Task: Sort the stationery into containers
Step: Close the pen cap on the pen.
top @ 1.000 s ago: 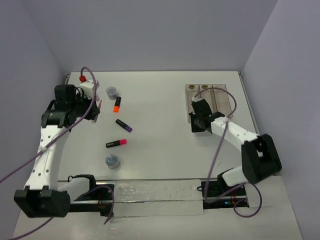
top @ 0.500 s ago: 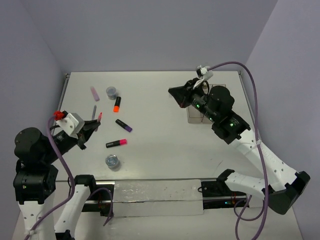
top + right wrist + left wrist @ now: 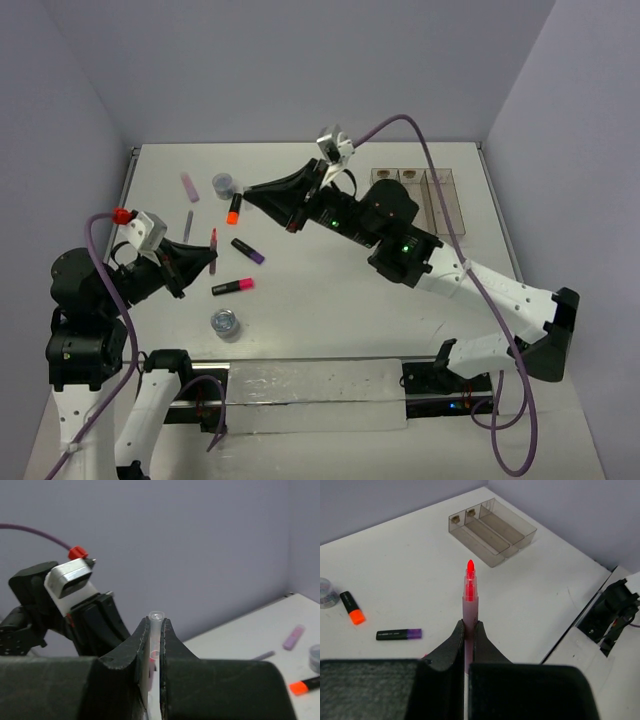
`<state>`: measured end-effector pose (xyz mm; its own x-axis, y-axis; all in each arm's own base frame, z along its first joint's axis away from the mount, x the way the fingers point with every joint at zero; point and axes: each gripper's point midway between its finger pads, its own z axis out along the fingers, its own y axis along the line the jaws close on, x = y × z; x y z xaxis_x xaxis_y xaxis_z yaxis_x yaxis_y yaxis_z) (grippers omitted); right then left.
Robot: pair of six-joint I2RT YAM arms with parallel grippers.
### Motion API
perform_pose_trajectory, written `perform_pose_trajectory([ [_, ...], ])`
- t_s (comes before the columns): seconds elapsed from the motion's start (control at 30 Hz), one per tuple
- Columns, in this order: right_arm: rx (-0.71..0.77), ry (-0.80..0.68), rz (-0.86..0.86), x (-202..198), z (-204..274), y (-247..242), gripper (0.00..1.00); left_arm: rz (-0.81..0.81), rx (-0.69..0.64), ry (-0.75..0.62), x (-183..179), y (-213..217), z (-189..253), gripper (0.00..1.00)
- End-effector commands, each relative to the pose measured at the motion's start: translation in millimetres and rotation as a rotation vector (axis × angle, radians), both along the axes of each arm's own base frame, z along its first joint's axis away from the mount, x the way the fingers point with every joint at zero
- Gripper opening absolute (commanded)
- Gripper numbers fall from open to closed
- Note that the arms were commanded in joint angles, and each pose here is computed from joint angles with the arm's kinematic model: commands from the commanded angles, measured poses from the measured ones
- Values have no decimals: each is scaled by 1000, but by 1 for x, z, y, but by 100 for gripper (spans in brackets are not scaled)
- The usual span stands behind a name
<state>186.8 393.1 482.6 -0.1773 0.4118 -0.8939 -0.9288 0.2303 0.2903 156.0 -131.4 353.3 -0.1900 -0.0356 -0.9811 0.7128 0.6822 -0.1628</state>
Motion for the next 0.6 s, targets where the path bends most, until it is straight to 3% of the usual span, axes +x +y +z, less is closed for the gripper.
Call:
perform_pose_trajectory([
  [0.0, 149, -92, 46, -23, 49, 6, 0, -49, -73, -39, -10, -9, 14, 0],
  [0.23, 125, -60, 96, -25, 35, 40, 0, -60, -108, -25, -9, -12, 17, 0],
  [0.57, 90, -48, 78, -19, 26, 49, 0, -77, -144, -28, -13, -15, 18, 0],
])
